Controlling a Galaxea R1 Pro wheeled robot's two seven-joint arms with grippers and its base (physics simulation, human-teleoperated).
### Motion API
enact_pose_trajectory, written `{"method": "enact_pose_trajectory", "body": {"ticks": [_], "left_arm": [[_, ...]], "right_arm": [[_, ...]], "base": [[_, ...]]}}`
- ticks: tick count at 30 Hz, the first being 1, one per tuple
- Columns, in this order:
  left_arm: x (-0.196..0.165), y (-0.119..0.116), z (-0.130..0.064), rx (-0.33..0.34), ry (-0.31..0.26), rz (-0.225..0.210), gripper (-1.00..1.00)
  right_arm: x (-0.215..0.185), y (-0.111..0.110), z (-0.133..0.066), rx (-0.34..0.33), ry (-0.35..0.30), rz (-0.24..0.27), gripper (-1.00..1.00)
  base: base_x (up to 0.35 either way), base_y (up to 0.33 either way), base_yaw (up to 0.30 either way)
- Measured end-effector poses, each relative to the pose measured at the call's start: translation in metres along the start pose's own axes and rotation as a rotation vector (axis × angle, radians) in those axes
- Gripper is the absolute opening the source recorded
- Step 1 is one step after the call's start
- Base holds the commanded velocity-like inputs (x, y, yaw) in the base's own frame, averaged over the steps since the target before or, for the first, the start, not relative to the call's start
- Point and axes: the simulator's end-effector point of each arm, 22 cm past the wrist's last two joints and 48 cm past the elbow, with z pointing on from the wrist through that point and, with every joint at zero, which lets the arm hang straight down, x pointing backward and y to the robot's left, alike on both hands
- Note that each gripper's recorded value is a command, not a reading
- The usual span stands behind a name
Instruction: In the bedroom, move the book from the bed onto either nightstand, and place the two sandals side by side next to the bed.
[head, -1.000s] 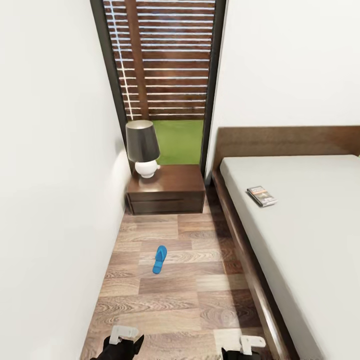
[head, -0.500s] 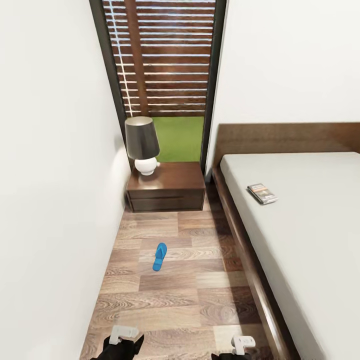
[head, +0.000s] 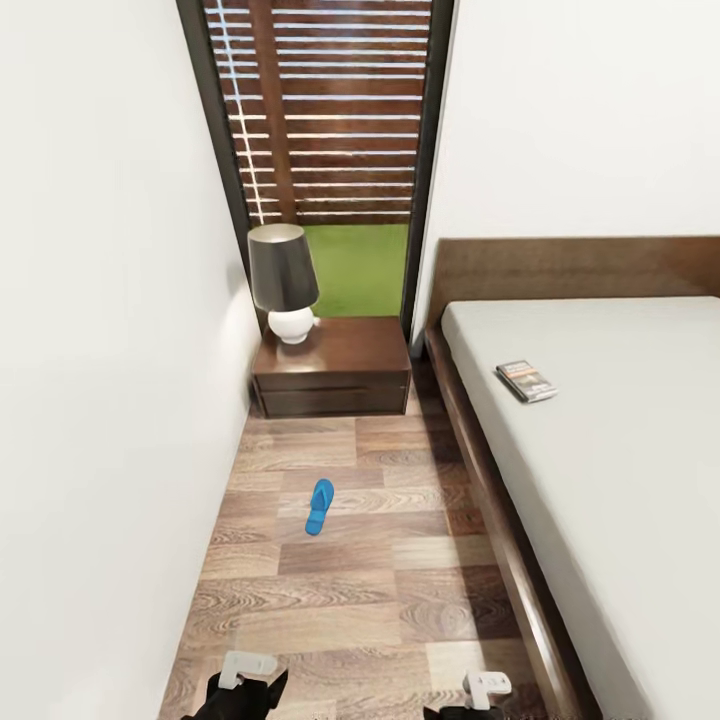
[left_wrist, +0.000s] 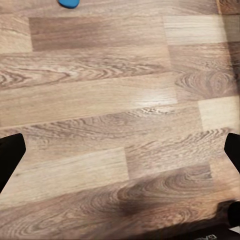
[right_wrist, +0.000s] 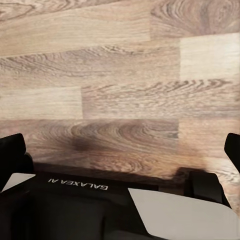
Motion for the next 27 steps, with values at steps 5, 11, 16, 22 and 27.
{"method": "enact_pose_trajectory", "body": {"ticks": [5,11,16,22,27], "left_arm": [[0.003,0.001,0.001,-0.002,0.007,-0.003,1.00],[0.007,0.004,0.001,-0.007,0.015,-0.008,1.00],[0.000,0.005,0.002,-0.009,0.008,-0.008,1.00],[-0.067,0.003,0.021,0.003,0.026,-0.015,1.00],[-0.132,-0.008,0.036,0.035,-0.002,-0.015,1.00]], "right_arm": [[-0.001,-0.002,0.000,0.002,0.000,-0.001,1.00],[-0.025,-0.006,-0.004,0.009,-0.044,-0.007,1.00],[-0.024,-0.012,-0.009,0.016,0.025,0.012,1.00],[-0.007,-0.045,-0.019,0.061,0.162,0.030,1.00],[-0.082,-0.046,-0.018,0.062,0.071,0.008,1.00]], "base": [[0.000,0.000,0.000],[0.000,0.000,0.000],[0.000,0.000,0.000],[0.000,0.000,0.000],[0.000,0.000,0.000]]}}
